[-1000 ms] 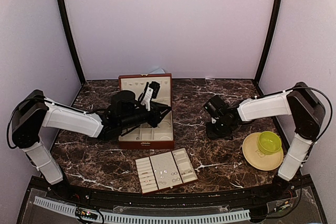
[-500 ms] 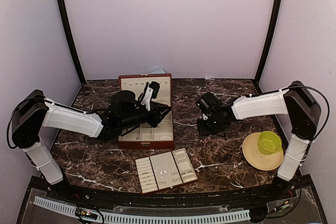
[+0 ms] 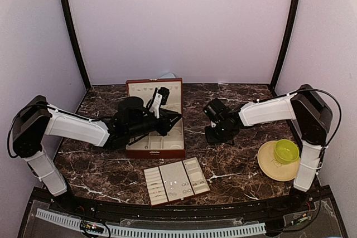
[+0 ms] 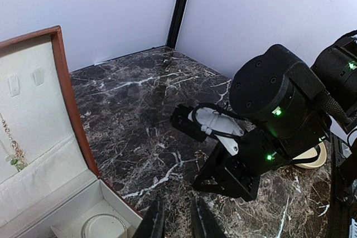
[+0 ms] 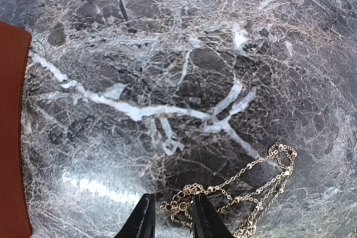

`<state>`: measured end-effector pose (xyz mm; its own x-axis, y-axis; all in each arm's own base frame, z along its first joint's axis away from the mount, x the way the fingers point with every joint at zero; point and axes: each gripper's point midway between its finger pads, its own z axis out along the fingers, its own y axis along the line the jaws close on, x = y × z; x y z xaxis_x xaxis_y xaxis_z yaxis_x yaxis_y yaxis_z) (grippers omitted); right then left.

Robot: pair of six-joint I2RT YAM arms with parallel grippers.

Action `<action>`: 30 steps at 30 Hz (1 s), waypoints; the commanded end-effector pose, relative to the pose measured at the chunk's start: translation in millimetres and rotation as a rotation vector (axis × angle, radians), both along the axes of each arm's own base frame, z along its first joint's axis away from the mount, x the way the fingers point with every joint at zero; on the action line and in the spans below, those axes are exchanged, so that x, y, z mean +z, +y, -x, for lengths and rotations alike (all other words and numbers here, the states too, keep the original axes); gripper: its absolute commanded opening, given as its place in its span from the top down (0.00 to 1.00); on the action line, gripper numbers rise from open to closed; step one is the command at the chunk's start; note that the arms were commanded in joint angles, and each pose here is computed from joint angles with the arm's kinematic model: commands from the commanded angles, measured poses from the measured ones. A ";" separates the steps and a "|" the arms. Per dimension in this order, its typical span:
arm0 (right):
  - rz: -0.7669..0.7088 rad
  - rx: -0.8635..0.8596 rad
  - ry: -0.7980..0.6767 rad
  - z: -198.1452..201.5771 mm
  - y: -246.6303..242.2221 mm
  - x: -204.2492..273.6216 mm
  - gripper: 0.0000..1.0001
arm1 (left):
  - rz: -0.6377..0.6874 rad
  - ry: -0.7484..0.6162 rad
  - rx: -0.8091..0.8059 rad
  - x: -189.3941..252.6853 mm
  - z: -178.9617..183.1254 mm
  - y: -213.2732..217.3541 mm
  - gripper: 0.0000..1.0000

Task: Organize the mixed jewelry
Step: Pick up the necklace from the center of the board.

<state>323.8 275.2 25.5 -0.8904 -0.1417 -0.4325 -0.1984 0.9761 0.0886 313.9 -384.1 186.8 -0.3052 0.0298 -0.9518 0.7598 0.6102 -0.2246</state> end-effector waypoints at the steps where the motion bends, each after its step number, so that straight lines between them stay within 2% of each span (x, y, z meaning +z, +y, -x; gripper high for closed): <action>1: 0.015 -0.031 -0.009 -4.8 2.6 -0.9 0.75 | 0.045 -0.040 0.006 23.1 2.9 6.0 0.80; 14: 0.021 -0.077 -0.041 -5.9 -6.3 15.6 0.74 | 0.048 -0.039 0.005 22.5 2.8 5.4 0.80; 30: 0.062 -0.092 -0.009 -5.9 -8.6 -4.8 0.75 | 0.051 -0.038 0.001 23.9 3.7 5.1 0.80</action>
